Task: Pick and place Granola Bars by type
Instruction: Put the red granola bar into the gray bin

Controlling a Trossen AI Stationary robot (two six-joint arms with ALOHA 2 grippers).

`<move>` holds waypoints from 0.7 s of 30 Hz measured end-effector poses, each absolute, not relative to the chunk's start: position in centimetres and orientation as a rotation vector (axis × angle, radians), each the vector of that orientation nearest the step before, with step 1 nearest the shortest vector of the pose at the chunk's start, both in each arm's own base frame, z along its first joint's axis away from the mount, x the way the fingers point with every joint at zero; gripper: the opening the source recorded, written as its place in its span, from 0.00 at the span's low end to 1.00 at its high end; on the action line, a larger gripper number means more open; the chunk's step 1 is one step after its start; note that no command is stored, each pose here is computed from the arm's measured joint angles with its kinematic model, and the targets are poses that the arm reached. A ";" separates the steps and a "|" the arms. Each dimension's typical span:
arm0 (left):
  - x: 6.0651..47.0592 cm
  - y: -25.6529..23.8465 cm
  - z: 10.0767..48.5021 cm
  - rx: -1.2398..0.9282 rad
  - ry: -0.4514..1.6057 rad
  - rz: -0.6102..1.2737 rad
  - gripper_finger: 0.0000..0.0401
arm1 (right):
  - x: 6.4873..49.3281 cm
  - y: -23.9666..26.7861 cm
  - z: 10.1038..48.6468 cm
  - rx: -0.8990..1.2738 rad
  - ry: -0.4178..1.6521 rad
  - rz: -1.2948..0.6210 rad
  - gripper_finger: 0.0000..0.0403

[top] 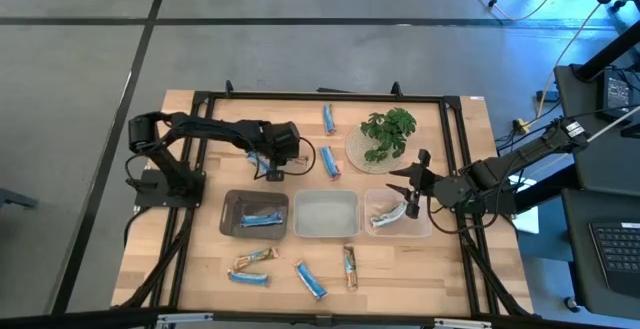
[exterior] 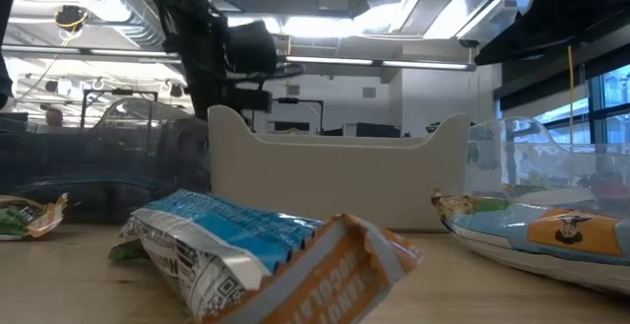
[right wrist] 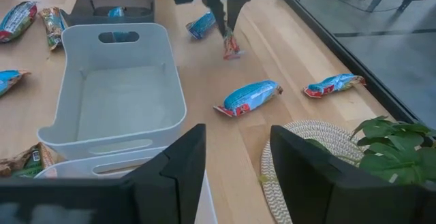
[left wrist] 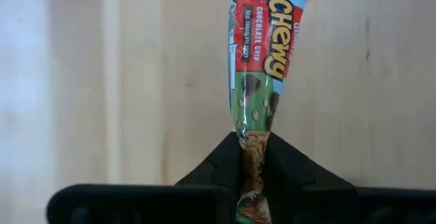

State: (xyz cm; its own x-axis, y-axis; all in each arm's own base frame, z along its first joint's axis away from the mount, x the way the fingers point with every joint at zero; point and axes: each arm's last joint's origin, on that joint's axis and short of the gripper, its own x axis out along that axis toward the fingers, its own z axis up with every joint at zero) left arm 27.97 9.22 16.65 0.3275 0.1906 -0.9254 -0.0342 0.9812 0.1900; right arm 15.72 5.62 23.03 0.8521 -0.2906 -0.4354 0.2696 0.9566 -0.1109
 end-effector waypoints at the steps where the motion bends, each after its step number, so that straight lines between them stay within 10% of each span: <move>1: 27.8 9.2 17.2 0.147 1.210 0.159 0.10 | 15.7 5.6 23.0 -0.046 0.465 -0.295 0.42; 12: 28.3 5.6 25.5 -0.008 0.826 0.060 0.09 | 15.7 5.6 23.0 -0.051 0.466 -0.294 0.42; 21: 31.6 -1.5 25.0 -0.001 0.808 -0.112 0.10 | 15.7 5.6 23.0 -0.047 0.464 -0.295 0.42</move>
State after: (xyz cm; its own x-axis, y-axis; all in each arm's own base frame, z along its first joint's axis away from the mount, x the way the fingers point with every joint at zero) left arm 31.59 -1.52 24.97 0.6851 -0.1002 -0.7215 0.0994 0.9941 -0.0437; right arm 15.72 5.62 23.04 0.8527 -0.2906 -0.4340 0.2694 0.9566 -0.1112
